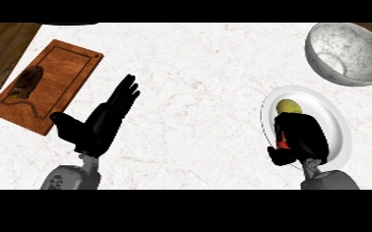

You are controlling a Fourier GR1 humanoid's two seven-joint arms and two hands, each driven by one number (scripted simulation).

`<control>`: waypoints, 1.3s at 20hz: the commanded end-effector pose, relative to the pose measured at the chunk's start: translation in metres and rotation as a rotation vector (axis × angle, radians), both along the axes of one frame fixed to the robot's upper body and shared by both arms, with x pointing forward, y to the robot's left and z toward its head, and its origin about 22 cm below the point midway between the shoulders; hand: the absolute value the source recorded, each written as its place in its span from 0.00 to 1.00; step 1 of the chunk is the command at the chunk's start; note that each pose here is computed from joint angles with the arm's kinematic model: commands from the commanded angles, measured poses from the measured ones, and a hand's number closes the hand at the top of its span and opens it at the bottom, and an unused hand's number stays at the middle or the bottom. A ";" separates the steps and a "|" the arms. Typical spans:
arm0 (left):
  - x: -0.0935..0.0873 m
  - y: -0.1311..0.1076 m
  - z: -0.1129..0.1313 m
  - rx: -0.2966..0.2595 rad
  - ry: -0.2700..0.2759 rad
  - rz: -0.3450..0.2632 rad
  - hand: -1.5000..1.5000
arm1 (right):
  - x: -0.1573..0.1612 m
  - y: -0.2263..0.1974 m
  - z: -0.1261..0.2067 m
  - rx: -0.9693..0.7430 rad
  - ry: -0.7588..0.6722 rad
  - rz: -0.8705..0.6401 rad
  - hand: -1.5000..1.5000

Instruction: Pick the bell pepper from the plate and place it in the bowl

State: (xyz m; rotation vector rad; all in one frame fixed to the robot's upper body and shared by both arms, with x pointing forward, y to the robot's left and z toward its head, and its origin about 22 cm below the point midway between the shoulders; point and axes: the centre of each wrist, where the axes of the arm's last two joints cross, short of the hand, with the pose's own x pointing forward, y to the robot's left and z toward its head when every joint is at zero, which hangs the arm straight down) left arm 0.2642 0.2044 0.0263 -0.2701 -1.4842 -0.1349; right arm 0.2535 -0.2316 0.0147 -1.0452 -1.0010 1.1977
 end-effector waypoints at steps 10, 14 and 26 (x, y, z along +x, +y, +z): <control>-0.004 0.008 0.013 -0.018 -0.003 0.007 0.50 | -0.034 -0.076 0.151 0.108 -0.312 0.241 1.00; -0.005 0.012 0.000 0.007 -0.003 0.008 0.50 | -0.044 -0.090 0.190 0.140 -0.387 0.209 1.00; 0.012 -0.011 0.008 -0.007 -0.013 -0.001 0.50 | 0.016 -0.126 0.218 0.194 -0.478 0.102 1.00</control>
